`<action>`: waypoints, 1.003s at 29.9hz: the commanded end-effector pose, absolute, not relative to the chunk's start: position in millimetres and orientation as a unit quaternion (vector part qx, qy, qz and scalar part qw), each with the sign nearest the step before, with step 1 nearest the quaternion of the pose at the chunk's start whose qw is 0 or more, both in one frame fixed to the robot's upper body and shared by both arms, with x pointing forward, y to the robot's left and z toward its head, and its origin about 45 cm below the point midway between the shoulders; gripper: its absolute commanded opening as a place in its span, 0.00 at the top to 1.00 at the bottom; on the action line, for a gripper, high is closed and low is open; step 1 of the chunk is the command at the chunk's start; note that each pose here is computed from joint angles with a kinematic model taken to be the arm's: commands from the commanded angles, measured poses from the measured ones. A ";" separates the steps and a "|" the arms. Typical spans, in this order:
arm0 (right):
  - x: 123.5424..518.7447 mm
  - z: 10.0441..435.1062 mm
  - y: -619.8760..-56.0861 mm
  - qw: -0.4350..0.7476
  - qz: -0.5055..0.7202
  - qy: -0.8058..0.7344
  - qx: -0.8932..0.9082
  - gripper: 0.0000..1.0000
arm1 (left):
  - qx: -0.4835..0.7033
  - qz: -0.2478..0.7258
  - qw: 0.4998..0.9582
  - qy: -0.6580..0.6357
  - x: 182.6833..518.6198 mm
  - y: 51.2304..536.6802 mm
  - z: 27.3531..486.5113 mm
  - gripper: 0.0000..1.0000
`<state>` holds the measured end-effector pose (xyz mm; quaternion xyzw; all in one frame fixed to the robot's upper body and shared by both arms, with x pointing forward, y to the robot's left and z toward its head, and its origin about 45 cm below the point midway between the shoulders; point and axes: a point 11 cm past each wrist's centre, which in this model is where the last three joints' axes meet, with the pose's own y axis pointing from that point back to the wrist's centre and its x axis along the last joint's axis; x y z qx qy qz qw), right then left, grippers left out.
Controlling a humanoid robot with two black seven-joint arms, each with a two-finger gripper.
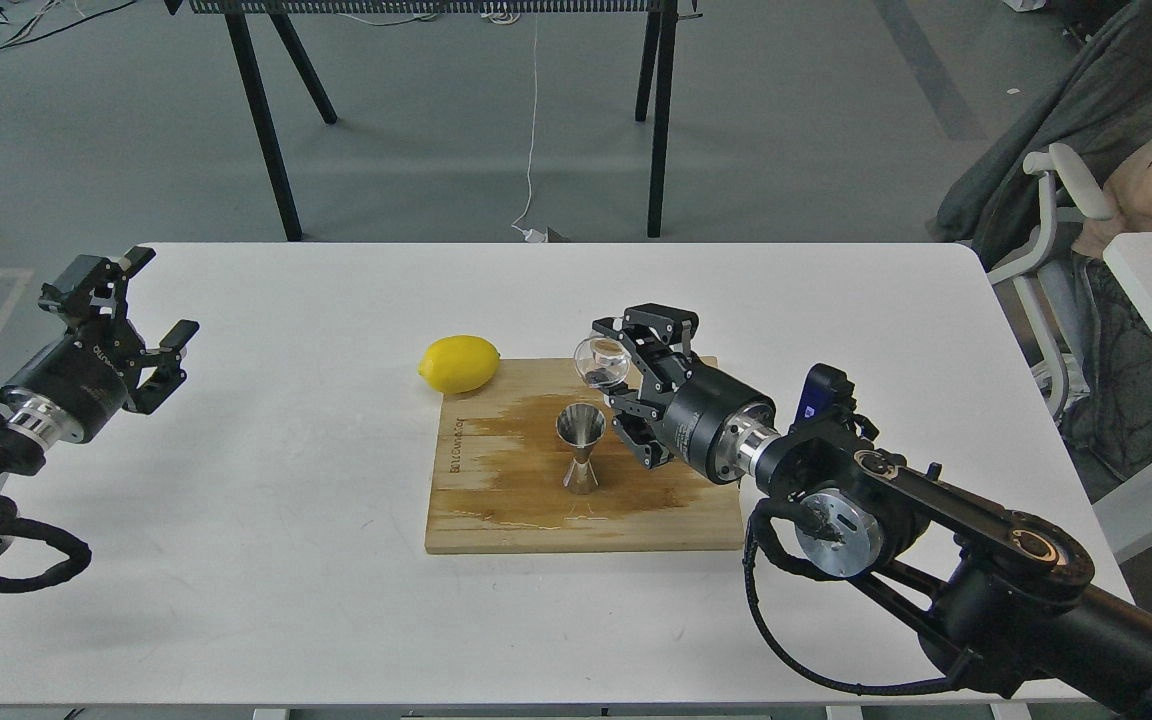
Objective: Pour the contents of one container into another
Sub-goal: 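Lift the glass with the right gripper and move it over the jigger, then tilt the held glass above the jigger to pour into it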
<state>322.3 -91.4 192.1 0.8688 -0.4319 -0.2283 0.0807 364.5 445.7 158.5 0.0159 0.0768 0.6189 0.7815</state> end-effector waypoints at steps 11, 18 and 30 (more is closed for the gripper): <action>330.3 188.8 -86.7 0.126 -0.153 -0.422 0.885 0.54 | 0.015 0.620 0.781 0.077 364.6 445.8 158.8 0.01; 328.6 191.7 -77.2 0.150 -0.108 -0.398 0.898 0.54 | 0.014 0.620 0.781 0.077 364.7 446.0 159.1 0.01; 330.7 190.3 -80.8 0.192 -0.043 -0.379 0.904 0.54 | 0.013 0.620 0.781 0.077 364.7 446.1 159.2 0.01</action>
